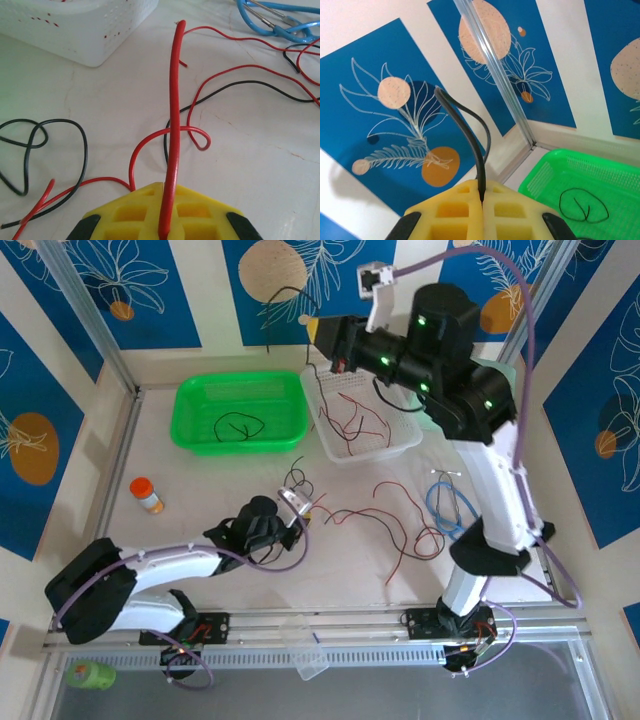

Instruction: Untangle the cables

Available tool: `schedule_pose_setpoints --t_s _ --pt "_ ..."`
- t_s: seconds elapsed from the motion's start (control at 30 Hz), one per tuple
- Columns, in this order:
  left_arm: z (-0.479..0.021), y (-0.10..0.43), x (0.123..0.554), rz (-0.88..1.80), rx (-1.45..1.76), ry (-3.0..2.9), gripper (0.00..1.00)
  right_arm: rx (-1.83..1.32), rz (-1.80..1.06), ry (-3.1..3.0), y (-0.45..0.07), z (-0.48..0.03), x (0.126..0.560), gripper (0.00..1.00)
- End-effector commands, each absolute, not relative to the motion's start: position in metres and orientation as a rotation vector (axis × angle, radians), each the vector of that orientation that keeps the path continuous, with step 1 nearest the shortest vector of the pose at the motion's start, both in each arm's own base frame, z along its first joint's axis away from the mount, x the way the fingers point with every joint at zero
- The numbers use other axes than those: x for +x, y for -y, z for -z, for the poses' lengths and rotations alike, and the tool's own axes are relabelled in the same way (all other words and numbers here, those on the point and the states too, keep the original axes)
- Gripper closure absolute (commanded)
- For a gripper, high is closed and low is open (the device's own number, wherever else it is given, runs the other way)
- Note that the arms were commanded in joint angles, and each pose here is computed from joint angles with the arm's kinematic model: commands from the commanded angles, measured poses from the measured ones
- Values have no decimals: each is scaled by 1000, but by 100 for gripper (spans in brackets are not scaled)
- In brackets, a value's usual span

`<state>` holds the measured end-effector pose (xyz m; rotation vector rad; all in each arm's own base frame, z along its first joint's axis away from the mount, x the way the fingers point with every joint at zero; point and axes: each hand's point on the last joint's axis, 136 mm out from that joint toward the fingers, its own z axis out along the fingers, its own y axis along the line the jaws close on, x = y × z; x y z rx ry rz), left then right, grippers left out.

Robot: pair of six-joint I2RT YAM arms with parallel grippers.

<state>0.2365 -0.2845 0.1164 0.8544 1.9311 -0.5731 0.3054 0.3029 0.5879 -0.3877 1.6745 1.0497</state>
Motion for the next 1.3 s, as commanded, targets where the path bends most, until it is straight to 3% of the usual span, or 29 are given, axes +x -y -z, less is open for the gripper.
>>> schedule_pose_setpoints --t_s 0.0,0.53,0.77,0.93,1.2,1.27 --pt "-136 279 236 571 786 -1896 100 -447 -1117 -1698 -328 -569 330 100" --pt "-152 263 222 570 752 -1898 100 -534 -1053 -1640 -430 -456 464 100" --pt "-157 259 219 567 744 -1893 100 -518 -964 -1817 -450 -348 513 100" --pt "-165 257 219 565 734 -1877 100 -527 -884 -2001 -450 -272 524 100" --pt "-203 252 222 549 710 -1818 100 -542 -785 -2238 -433 -200 515 100" --pt "-215 250 223 533 703 -1804 100 -554 -769 -2295 -430 -184 510 95"
